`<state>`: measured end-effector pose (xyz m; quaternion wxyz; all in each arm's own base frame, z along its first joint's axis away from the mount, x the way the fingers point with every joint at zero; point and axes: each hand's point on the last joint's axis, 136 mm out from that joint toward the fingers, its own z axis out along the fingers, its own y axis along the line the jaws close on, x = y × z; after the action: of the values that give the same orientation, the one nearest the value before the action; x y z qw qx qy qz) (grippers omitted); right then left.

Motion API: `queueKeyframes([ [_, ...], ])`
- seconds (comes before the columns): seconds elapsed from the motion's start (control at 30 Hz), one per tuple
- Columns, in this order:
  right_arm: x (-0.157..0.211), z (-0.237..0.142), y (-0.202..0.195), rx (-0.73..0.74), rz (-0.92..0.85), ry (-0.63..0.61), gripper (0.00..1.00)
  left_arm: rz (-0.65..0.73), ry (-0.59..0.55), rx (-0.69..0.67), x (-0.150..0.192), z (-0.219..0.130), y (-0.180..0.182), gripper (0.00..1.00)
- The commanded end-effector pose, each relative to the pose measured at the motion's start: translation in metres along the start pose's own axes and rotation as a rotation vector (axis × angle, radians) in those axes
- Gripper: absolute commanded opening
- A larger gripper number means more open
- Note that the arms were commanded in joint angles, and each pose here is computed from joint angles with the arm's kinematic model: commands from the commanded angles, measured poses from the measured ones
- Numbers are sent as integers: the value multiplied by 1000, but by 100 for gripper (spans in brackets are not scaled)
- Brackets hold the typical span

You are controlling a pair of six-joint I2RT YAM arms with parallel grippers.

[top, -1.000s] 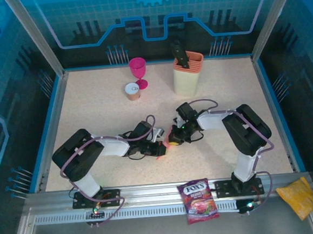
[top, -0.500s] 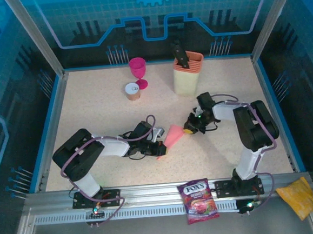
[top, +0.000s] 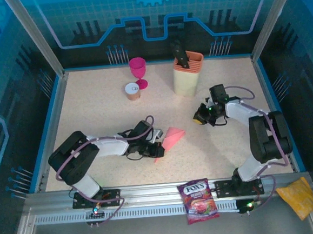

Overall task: Fold a paper plane with a square sheet of paper (pick it up from the middle)
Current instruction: Fold the wing for the fifth time at the center of the table, then move the paper plane to the center of the table.

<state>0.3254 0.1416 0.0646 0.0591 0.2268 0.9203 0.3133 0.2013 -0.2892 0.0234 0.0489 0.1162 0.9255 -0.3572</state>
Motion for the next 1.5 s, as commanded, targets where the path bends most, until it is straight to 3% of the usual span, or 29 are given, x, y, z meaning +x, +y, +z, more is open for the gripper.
queueKeyframes([
  [0.0, 42, 8, 0, 25, -56, 105, 0, 21, -18, 59, -21, -30, -40, 21],
  [0.1, 67, 18, 2, 37, -107, 151, 0, 18, -97, 90, -51, -53, -62, 30],
  [0.27, 84, 31, 1, 53, -134, 173, 0, -127, -221, 98, -94, -82, -44, 38],
  [0.43, 90, 40, -13, 65, -125, 184, 0, -206, -200, 98, -114, -83, -22, 38],
  [0.77, 100, 61, -29, 70, -112, 228, 0, -198, -28, 110, -111, -50, -14, 33],
  [1.0, 102, 70, -30, 72, -98, 242, 0, -212, 50, 74, -90, -30, -5, 31],
  [1.47, 105, 77, -32, 75, -86, 271, 0, -202, 94, 16, -75, -3, 7, 31],
])
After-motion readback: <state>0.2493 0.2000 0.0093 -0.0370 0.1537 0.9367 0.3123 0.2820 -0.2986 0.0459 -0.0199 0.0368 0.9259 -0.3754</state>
